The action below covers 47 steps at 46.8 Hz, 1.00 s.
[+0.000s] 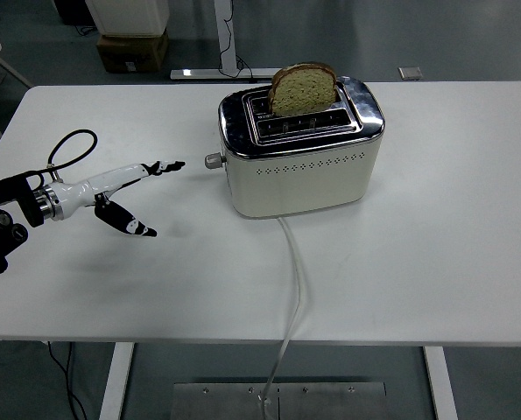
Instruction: Press down toaster
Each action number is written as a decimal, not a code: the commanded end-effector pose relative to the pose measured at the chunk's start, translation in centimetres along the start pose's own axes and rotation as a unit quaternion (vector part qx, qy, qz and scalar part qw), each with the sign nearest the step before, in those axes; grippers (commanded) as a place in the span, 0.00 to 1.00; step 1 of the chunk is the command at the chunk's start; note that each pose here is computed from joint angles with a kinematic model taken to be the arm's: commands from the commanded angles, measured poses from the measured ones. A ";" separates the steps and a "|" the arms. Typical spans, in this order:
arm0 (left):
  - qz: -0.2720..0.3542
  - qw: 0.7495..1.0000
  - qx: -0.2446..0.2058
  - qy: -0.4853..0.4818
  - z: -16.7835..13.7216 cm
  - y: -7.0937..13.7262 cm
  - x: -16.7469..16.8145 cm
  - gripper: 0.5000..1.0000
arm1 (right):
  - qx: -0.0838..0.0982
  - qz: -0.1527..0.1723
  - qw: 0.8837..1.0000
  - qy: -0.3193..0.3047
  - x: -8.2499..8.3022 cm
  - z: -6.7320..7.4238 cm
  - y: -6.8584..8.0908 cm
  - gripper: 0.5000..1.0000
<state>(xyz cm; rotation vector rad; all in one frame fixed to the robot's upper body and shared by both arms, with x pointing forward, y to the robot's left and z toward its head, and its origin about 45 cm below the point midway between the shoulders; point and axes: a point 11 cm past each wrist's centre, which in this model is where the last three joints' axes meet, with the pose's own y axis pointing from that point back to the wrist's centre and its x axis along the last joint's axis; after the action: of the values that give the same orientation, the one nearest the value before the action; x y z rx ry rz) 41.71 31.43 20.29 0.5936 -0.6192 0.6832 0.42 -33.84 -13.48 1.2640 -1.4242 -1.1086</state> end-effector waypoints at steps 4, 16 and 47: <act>0.023 0.999 -0.006 0.027 0.2 0.1 0.9 1.00 | 0.000 0.000 1.000 0.000 0.0 0.0 0.0 1.00; 0.090 0.988 -0.030 0.121 0.6 0.2 2.6 1.00 | 0.000 0.000 1.000 0.000 0.0 0.0 0.0 1.00; 0.303 0.879 -0.044 0.364 -3.1 0.6 5.8 1.00 | 0.000 0.000 1.000 0.000 0.0 0.0 0.0 1.00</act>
<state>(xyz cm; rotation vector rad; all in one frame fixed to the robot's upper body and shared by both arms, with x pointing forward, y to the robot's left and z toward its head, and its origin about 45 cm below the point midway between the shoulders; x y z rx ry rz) 45.60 35.67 22.88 0.0261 -0.1321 1.3313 0.42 -33.83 -13.48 1.2644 -1.4241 -1.1093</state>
